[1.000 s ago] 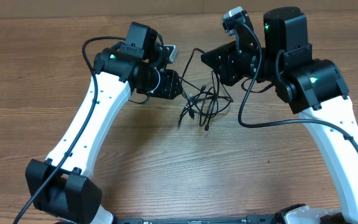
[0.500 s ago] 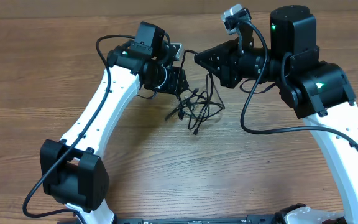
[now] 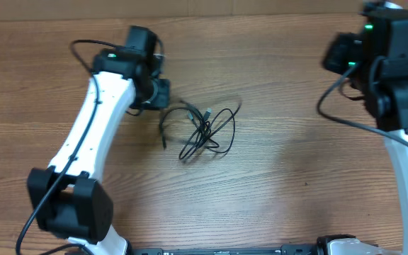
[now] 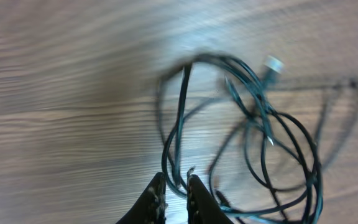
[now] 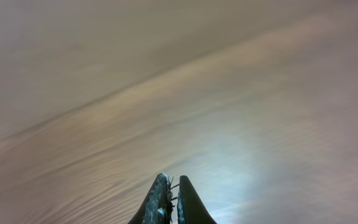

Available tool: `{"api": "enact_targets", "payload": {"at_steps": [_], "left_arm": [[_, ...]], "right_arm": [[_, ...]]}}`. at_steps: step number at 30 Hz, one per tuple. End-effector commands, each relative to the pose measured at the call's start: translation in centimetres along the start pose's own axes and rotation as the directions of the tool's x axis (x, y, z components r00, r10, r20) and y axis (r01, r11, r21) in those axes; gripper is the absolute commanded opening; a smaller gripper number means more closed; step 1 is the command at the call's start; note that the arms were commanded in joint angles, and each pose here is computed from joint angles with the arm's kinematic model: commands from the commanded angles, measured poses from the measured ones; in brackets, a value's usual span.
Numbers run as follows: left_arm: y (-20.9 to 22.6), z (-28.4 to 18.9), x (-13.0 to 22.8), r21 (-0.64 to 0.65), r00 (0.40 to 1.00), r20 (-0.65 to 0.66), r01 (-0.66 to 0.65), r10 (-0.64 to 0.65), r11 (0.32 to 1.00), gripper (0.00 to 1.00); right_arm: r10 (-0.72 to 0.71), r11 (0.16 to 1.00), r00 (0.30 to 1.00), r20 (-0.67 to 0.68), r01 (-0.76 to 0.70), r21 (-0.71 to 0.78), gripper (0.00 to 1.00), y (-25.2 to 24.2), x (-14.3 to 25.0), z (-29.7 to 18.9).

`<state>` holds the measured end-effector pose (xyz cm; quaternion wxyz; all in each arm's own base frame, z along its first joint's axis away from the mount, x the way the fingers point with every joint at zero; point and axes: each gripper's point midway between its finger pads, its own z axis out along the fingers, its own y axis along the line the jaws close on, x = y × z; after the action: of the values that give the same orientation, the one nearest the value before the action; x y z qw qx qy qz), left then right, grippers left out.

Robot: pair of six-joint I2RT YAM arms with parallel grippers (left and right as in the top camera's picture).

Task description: Untangle cables

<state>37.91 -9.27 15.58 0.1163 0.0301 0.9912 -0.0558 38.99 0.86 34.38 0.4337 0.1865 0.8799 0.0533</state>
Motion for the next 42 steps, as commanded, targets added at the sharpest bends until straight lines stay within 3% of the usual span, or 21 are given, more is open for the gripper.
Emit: {"api": "enact_targets", "payload": {"at_steps": [1,4,6,11,15,18,22,29,35,42], "left_arm": [[1.1,-3.6,-0.9,-0.024,0.994,0.106,0.013,-0.011,1.000,0.14],[-0.2,-4.5,-1.2,0.048,0.991,0.134,-0.005,-0.001,0.999,0.14],[-1.7,-5.0,-1.1,0.130,0.990,0.142,-0.034,0.015,0.991,0.15],[-2.6,-4.9,-0.2,0.178,0.995,0.100,-0.030,0.012,0.984,0.21],[-2.7,-4.6,1.7,0.196,1.000,0.012,0.016,-0.019,0.980,0.41],[-3.3,-4.4,3.1,0.227,0.998,-0.059,0.034,-0.021,0.973,0.47],[-4.1,-3.8,4.2,0.233,0.994,-0.104,-0.011,0.036,0.973,0.47],[-7.8,-1.3,7.5,0.259,0.938,-0.151,-0.267,0.312,0.928,0.52],[-7.9,3.0,10.0,0.137,0.894,-0.188,-0.386,0.407,0.912,0.58],[-8.3,6.9,11.4,0.130,0.881,-0.163,-0.427,0.444,0.895,0.59]], "right_arm": [[0.075,0.989,0.994,0.076,-0.084,0.124,0.04,-3.2,-1.6,-1.9],[0.068,0.994,0.998,0.014,-0.069,0.082,0.04,-2.5,-0.4,-1.7],[0.007,0.997,0.996,-0.091,-0.014,-0.075,0.06,0.2,1.4,-1.6],[-0.122,0.928,0.930,-0.347,-0.017,-0.371,0.31,4.7,7.0,-2.6],[-0.144,0.933,0.840,-0.523,-0.061,-0.355,0.44,4.3,11.0,-2.3],[-0.131,0.946,0.789,-0.601,-0.081,-0.313,0.55,3.6,12.8,-1.6],[-0.123,0.953,0.759,-0.639,-0.089,-0.289,0.62,3.3,13.8,-0.6],[-0.124,0.953,0.762,-0.636,-0.088,-0.291,0.77,3.4,13.7,-0.3],[-0.124,0.952,0.762,-0.636,-0.089,-0.291,0.77,3.4,13.7,-0.3],[-0.124,0.952,0.762,-0.636,-0.089,-0.291,0.77,3.4,13.7,-0.3]]}}
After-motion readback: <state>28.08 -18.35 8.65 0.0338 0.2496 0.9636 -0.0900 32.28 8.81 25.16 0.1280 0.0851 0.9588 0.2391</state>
